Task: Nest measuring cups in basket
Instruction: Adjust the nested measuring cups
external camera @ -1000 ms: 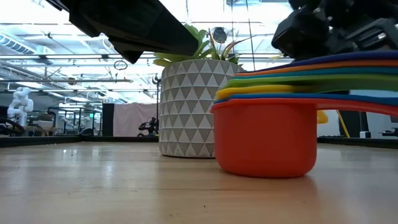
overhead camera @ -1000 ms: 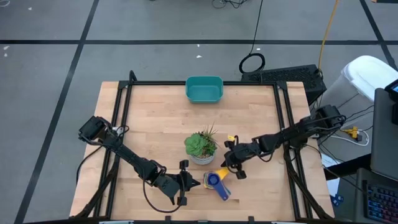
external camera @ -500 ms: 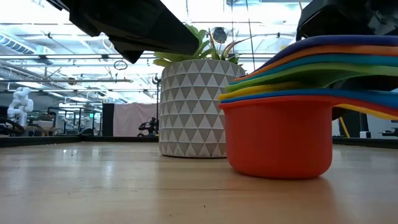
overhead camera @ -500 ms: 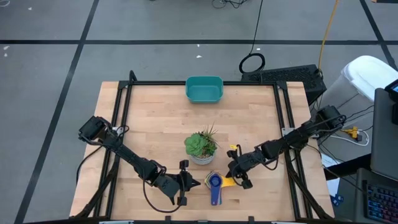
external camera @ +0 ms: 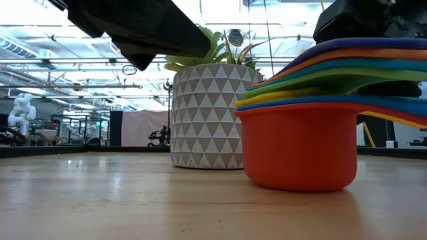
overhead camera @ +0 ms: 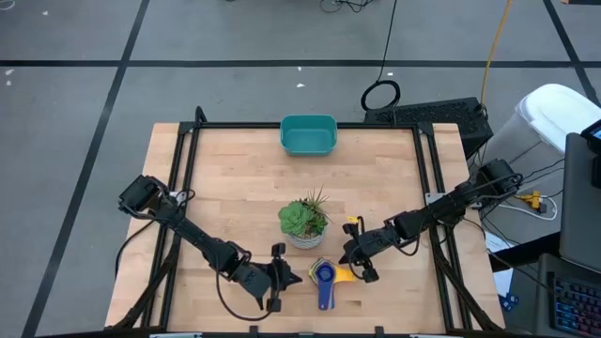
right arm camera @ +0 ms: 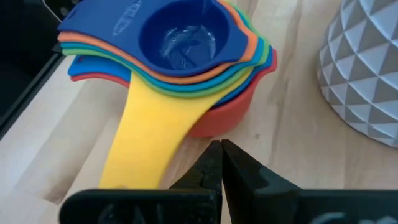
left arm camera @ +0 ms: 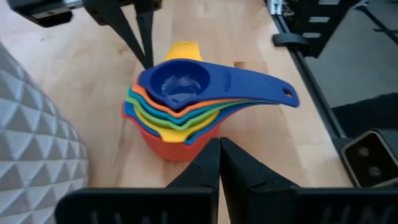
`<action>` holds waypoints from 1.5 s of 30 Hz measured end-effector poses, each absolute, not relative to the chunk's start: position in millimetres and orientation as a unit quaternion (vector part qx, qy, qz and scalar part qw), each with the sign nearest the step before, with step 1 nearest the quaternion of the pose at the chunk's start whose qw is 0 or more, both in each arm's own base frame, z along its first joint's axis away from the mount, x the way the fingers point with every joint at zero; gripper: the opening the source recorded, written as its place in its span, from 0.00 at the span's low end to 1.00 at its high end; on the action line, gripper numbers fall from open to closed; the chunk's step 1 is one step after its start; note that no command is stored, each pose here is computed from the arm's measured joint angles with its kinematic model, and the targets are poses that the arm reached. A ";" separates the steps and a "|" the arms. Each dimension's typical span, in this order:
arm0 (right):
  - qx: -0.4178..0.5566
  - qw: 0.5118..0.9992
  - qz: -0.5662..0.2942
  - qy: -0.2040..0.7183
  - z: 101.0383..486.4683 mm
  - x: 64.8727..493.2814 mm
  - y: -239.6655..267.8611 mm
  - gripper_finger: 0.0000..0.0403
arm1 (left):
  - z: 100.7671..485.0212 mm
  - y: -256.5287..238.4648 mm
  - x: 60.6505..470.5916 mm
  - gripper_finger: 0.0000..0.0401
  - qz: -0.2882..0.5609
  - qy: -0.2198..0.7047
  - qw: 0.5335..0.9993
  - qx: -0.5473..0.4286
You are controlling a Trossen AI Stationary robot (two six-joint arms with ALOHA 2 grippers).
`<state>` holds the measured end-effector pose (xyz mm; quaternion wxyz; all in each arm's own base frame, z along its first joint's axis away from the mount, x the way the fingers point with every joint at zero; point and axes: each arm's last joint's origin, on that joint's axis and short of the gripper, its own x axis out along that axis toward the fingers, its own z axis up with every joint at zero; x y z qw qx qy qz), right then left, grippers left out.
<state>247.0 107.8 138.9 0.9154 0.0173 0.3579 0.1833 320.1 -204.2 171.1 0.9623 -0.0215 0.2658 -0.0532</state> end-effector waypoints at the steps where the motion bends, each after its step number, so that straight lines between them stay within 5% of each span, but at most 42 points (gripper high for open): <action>1: 0.017 0.915 0.184 0.358 138.9 247.0 107.8 0.00 | 171.2 -204.3 320.1 0.04 -0.055 0.265 0.962 -0.023; 8: 0.018 0.915 0.184 0.358 139.0 247.1 107.8 0.00 | 172.5 -204.8 320.8 0.11 -0.055 0.259 0.964 -0.032; 45: 0.050 0.899 0.163 0.404 133.8 236.4 117.2 0.00 | 176.5 -205.8 323.0 0.11 -0.061 0.238 0.969 -0.035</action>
